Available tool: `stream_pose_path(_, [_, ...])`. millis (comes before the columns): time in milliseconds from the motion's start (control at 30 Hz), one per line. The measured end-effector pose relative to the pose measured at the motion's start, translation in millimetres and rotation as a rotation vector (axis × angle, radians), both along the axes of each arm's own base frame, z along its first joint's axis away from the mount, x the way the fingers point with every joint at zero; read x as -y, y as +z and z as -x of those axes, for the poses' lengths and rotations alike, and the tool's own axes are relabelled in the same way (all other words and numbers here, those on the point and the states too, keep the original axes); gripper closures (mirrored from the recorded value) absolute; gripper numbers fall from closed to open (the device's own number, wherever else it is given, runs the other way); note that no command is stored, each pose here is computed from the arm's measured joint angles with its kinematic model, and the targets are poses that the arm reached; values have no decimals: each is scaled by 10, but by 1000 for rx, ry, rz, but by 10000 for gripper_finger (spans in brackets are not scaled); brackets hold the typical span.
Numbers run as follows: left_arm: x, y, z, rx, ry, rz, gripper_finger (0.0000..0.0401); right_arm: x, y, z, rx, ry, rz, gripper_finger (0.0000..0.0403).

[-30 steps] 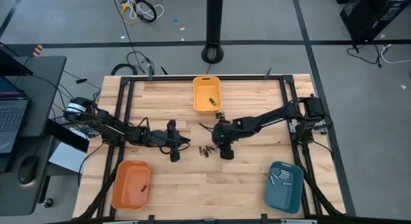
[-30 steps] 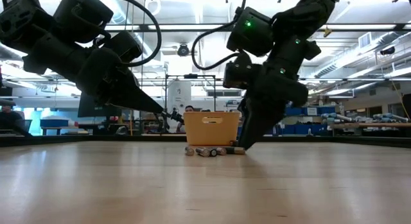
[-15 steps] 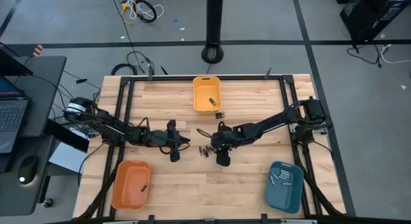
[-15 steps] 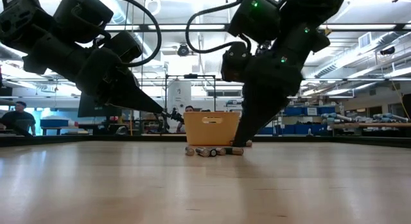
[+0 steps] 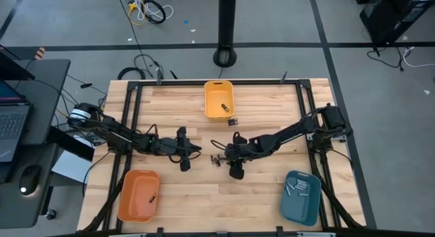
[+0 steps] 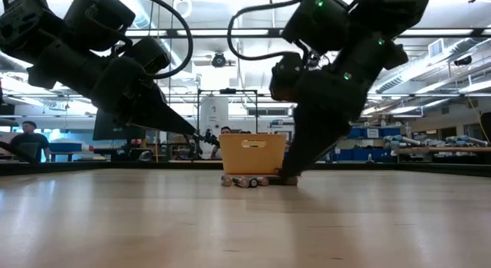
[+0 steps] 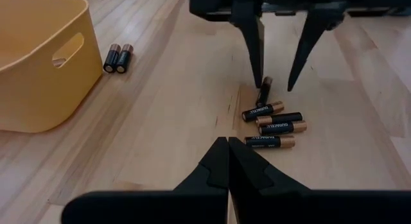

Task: Sort batteries
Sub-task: Put the small black battery into the orange bin

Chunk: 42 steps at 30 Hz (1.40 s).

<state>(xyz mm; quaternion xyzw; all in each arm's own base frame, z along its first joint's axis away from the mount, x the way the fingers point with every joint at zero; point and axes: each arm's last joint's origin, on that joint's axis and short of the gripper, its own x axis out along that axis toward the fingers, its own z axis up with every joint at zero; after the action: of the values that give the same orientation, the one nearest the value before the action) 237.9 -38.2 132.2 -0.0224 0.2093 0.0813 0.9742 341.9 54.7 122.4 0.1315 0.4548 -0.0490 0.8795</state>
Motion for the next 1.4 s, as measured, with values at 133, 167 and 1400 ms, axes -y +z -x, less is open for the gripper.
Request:
stream_pose_path(133, [0, 2, -1, 2, 0, 0, 395, 14, -36, 33, -11, -10, 30, 247])
stream_pose_path(167, [0, 2, -1, 2, 0, 0, 395, 17, -45, 40, -12, -5, 37, 250])
stream_pose_path(1400, [21, 145, -89, 114, -24, 1, 349, 137, 110, 177, 46, 129, 205, 363])
